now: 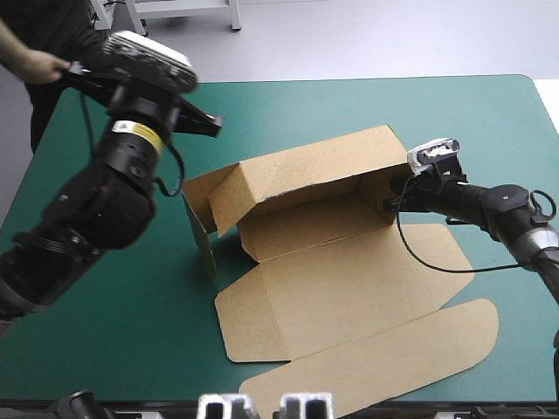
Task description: Fold the box
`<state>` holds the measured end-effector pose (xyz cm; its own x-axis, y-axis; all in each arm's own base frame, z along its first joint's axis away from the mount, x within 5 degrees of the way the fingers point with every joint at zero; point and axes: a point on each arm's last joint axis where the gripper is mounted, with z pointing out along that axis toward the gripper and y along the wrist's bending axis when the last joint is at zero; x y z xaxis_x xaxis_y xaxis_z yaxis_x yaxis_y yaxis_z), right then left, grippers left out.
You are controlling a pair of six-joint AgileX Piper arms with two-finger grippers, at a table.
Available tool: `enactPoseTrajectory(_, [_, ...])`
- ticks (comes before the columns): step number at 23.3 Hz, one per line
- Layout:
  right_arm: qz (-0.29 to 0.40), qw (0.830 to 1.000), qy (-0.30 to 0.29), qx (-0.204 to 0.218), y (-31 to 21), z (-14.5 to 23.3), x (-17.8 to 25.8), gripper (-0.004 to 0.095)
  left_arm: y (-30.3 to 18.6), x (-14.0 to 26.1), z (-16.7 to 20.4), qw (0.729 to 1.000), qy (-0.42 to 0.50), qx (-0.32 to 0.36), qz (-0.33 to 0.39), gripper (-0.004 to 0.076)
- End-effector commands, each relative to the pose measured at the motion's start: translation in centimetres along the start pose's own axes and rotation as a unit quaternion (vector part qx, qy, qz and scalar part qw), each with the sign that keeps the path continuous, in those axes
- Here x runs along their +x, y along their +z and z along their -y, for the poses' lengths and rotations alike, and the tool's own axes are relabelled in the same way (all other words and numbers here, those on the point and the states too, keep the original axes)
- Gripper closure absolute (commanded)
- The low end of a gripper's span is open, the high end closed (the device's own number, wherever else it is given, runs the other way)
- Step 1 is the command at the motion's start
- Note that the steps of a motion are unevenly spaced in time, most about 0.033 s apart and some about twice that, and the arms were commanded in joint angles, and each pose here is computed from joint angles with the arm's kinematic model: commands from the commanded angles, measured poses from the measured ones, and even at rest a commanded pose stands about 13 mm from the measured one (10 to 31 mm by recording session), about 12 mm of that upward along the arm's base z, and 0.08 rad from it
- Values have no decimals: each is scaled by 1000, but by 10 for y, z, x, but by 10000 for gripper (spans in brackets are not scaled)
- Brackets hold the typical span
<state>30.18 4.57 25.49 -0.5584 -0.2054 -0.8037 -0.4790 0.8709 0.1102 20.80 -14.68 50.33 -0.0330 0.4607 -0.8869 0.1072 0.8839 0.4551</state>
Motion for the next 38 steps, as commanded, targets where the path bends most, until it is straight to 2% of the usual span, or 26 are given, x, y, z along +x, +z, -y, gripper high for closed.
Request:
enactPoseTrajectory(1, [10, 999, 12, -31, -9, -9, -14, 921, -1, 2, -48, 999, -38, 2, -24, 720])
enactPoseTrajectory(7, [9, 999, 26, -36, -17, -10, -33, 921, 27, 52, -87, 978, -122, 53, -162, 720])
enactPoseTrajectory(9, [-5, 999, 40, -36, -23, -10, -45, 920, 42, 83, -104, 952, -177, 63, -240, 720])
enactPoseTrajectory(10, [-22, 998, 48, -36, -29, -11, -52, 920, 50, 108, -116, 930, -205, 63, -298, 720])
enactPoseTrajectory(12, [-67, 995, 64, -28, -38, -15, -66, 920, 58, 143, -126, 902, -246, 64, -350, 721])
enactPoseTrajectory(13, [-79, 994, 67, -21, -41, -17, -69, 920, 59, 153, -127, 895, -256, 61, -359, 722])
enactPoseTrajectory(14, [-99, 993, 71, 1, -48, -20, -78, 921, 60, 172, -127, 883, -269, 60, -381, 728])
enactPoseTrajectory(16, [-115, 990, 81, 19, -55, -21, -91, 920, 60, 194, -117, 865, -276, 76, -412, 729])
enactPoseTrajectory(17, [-140, 986, 90, 8, -52, -20, -96, 920, 60, 205, -109, 855, -285, 89, -424, 729])
enactPoseTrajectory(21, [-215, 971, 105, -18, -15, -6, -102, 921, 60, 228, -87, 833, -309, 140, -437, 729])
enactPoseTrajectory(24, [-211, 972, 107, -13, 18, 9, -108, 920, 60, 232, -83, 829, -310, 149, -441, 729])
enactPoseTrajectory(27, [-212, 971, 110, -9, 43, 20, -107, 819, 60, 230, -82, 829, -318, 156, -434, 729])
enactPoseTrajectory(29, [-218, 969, 111, -9, 52, 23, -104, 712, 60, 230, -82, 829, -318, 156, -433, 734])
enactPoseTrajectory(31, [-217, 970, 112, -7, 59, 26, -103, 564, 61, 230, -82, 830, -317, 154, -432, 734])
enactPoseTrajectory(33, [-209, 972, 108, -5, 60, 26, -105, 478, 61, 230, -82, 830, -317, 154, -432, 734])
enactPoseTrajectory(38, [-191, 979, 73, -9, 32, 21, -134, 469, 62, 230, -83, 835, -316, 148, -426, 734])
